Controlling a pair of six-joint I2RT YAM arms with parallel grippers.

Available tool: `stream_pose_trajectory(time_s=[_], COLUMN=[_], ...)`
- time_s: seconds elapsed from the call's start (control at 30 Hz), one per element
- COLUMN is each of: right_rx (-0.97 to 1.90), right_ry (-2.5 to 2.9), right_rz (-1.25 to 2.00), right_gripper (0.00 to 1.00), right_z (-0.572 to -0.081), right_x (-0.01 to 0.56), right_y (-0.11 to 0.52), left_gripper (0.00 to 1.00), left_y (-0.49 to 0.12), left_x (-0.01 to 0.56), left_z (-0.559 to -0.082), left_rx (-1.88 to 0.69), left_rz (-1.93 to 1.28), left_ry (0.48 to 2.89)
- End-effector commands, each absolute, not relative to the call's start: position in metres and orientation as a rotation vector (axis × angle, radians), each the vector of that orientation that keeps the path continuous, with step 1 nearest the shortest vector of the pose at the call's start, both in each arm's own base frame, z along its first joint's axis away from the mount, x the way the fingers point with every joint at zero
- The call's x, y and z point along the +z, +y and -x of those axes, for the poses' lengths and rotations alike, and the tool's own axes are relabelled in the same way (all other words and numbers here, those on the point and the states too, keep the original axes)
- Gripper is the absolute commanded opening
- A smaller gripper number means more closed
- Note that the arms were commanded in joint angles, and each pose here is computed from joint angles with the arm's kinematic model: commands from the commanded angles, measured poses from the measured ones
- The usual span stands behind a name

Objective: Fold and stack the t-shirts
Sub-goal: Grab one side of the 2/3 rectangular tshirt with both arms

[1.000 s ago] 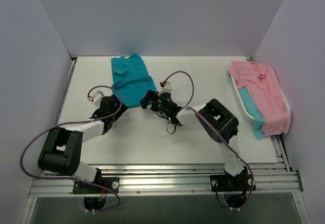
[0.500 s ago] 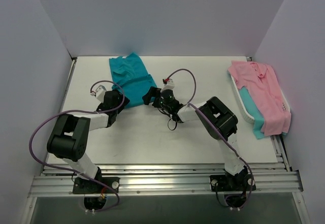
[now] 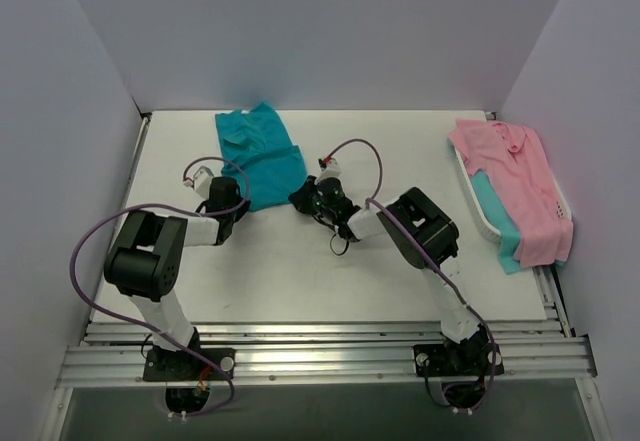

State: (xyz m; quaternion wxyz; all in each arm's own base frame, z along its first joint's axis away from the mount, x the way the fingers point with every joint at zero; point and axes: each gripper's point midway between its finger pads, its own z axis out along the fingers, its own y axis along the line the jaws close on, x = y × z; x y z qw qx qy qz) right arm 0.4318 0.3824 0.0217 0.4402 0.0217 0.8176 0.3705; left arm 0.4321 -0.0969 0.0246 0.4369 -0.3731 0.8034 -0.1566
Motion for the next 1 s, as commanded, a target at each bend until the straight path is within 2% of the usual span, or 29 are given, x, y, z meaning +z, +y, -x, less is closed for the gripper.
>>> stream_pose_trajectory(time_s=[0.0, 0.2, 0.47, 0.6, 0.87, 0.97], right_rx=[0.959, 0.962, 0.89, 0.811, 0.667, 0.6], right_ry=[2.0, 1.999, 2.021, 2.043, 2.121, 2.112], right_rz=[-0.025, -0.018, -0.056, -0.088, -0.067, -0.104], right_gripper=[0.0, 0.0, 0.0, 0.0, 0.0, 0.0], right_z=[-0.438, -0.434, -0.407, -0.38, -0.294, -0.281], right_x=[0.031, 0.037, 0.055, 0.067, 0.074, 0.09], right_y=[0.39, 0.385, 0.359, 0.343, 0.345, 0.341], left_gripper=[0.05, 0.02, 0.02, 0.02, 0.02, 0.02], left_y=[-0.098, -0.095, -0.096, -0.101, -0.115, -0.111], left_x=[0.018, 0.027, 0.044, 0.056, 0.093, 0.11], left_z=[-0.436, -0.434, -0.402, -0.379, -0.319, -0.297], left_rx=[-0.373, -0.358, -0.398, -0.439, -0.537, -0.566], left_rz=[0.899, 0.877, 0.827, 0.794, 0.712, 0.7], left_ry=[2.032, 2.019, 2.043, 2.07, 2.083, 2.061])
